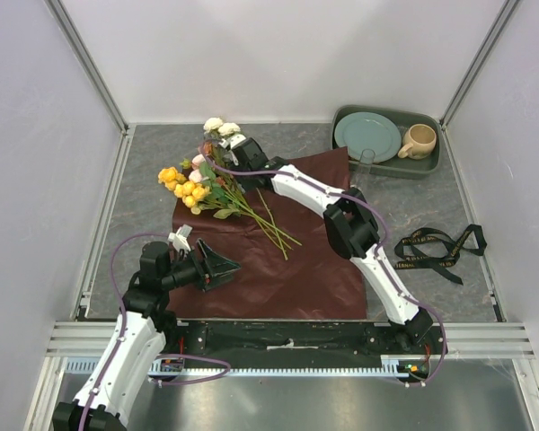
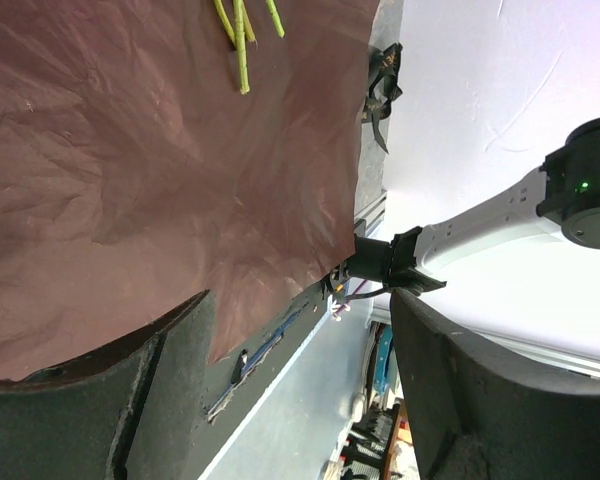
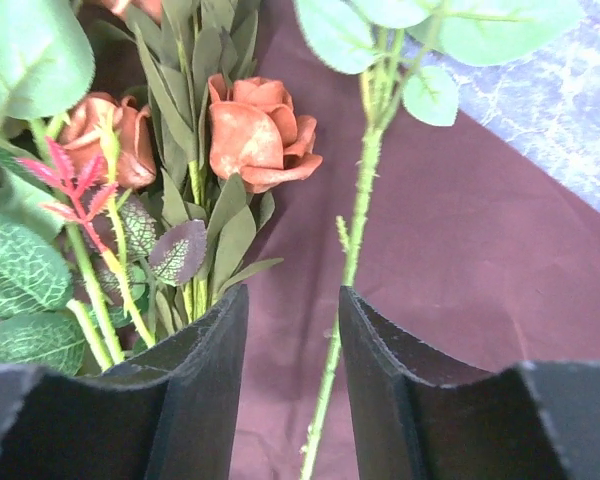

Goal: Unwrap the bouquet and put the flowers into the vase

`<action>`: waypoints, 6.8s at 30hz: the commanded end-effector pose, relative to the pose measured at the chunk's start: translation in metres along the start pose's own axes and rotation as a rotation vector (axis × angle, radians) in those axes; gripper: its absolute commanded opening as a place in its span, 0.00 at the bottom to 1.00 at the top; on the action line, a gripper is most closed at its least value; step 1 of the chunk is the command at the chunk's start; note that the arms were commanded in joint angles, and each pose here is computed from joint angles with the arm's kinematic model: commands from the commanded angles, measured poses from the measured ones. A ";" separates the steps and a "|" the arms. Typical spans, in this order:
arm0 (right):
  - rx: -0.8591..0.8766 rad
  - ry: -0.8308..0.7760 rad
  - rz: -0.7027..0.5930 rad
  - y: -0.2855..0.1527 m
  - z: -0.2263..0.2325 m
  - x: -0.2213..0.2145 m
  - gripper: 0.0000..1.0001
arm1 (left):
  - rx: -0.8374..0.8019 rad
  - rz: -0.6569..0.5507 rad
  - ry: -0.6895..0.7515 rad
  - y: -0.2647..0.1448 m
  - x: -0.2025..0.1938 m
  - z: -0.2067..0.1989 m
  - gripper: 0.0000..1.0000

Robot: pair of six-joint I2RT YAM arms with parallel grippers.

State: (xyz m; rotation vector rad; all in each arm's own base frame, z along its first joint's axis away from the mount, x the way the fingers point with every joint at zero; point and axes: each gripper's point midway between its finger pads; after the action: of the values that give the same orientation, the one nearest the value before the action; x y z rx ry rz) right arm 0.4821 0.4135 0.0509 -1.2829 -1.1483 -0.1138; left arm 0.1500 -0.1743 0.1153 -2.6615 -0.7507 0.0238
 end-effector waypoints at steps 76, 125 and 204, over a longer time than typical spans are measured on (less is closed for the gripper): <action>-0.758 0.049 -1.212 -0.520 -0.258 0.170 0.00 | -0.063 0.012 0.052 0.000 0.001 -0.014 0.78; -0.785 0.038 -1.311 -0.462 -0.305 0.153 0.00 | 0.012 -0.013 0.044 0.001 0.014 -0.016 0.78; -0.640 0.497 -0.602 -0.321 -0.289 -0.021 0.98 | -0.041 0.004 0.069 0.000 0.012 -0.029 0.83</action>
State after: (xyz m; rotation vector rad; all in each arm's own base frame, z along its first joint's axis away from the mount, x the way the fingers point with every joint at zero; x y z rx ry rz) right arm 0.4641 0.0663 0.3009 -1.2873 -1.2245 -1.3000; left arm 0.1587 -0.1742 0.1196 -2.6360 -0.7396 0.0312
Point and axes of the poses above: each gripper's point midway between its finger pads, its own y axis out along the fingers, its own z axis along the line the jaws close on, x = y × z, and after that the axes turned 5 degrees about -y, right-handed
